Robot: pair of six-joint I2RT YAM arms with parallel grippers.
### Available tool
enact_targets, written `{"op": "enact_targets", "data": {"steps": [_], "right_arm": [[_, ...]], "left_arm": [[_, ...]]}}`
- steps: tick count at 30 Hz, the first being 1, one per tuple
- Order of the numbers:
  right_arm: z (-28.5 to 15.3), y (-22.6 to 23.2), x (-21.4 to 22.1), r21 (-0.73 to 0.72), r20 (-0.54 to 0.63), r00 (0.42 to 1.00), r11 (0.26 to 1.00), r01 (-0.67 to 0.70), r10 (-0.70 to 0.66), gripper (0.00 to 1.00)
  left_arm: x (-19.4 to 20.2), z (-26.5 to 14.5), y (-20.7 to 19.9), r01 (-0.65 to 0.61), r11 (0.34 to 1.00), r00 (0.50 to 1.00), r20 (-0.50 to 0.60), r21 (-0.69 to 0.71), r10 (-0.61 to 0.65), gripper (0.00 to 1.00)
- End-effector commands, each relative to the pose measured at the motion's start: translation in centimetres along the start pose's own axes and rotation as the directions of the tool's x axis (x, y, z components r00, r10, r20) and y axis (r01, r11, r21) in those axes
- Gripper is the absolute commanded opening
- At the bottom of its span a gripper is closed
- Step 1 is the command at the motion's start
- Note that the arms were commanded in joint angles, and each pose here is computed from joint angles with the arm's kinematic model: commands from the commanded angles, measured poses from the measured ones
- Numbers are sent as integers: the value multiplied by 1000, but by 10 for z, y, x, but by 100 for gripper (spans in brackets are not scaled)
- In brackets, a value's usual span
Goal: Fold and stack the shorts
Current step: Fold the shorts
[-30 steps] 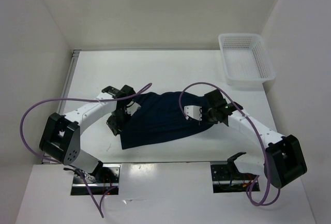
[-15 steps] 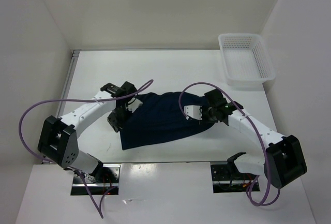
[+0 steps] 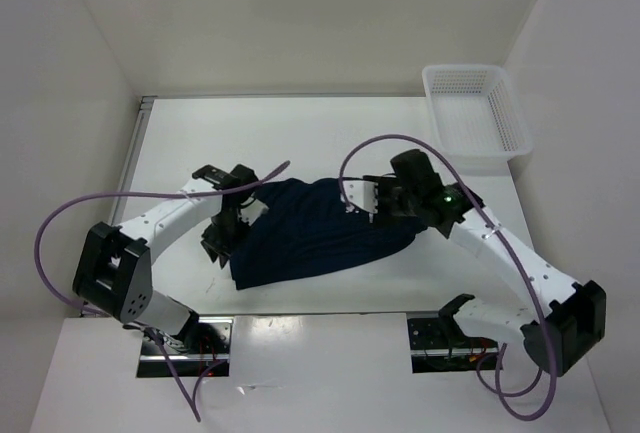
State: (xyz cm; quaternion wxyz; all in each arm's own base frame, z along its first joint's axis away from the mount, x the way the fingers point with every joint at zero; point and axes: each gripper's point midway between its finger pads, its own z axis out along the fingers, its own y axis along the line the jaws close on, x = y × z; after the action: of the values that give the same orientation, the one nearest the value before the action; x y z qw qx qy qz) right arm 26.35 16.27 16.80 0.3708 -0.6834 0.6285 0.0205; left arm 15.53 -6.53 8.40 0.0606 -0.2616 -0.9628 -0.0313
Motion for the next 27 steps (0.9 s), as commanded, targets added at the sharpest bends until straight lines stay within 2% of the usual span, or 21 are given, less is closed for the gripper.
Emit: {"op": "enact_targets", "data": {"steps": [1,2,3,4,6,7,11,14,15,27], "right_arm": [[33,7,-76,-103,176,980,992,-79,97,60],[45,2,-92,-101,206,973,991,-85,104,57],[72,18,-93,-172,177,972,977,-126,157,54],[83,19,-94,-184,180,969,973,-137,171,45],[102,14,-96,-164,204,964,977,-139,171,34],[116,16,-89,-169,178,968,975,-146,176,27],[145,29,-78,-195,143,972,968,-159,189,16],[150,44,-79,-218,137,983,972,-88,120,11],[152,55,-69,-252,100,987,963,-99,127,11],[171,90,-31,-332,-32,998,941,-63,56,7]], "left_arm": [[-69,-8,33,103,994,967,237,-45,-90,37],[-89,-15,48,149,988,949,286,-42,-131,37],[-104,-7,56,166,985,950,275,-39,-149,37],[-124,-8,67,190,981,931,323,-39,-168,37],[-149,-5,85,231,973,914,350,-25,-208,38],[-173,-16,93,238,971,883,424,-29,-204,38],[-204,-15,97,230,973,862,464,-6,-201,40],[-208,4,91,215,976,880,428,22,-204,40],[-203,14,89,214,977,893,401,24,-206,40],[-180,35,66,183,977,922,327,109,-209,40]]}}
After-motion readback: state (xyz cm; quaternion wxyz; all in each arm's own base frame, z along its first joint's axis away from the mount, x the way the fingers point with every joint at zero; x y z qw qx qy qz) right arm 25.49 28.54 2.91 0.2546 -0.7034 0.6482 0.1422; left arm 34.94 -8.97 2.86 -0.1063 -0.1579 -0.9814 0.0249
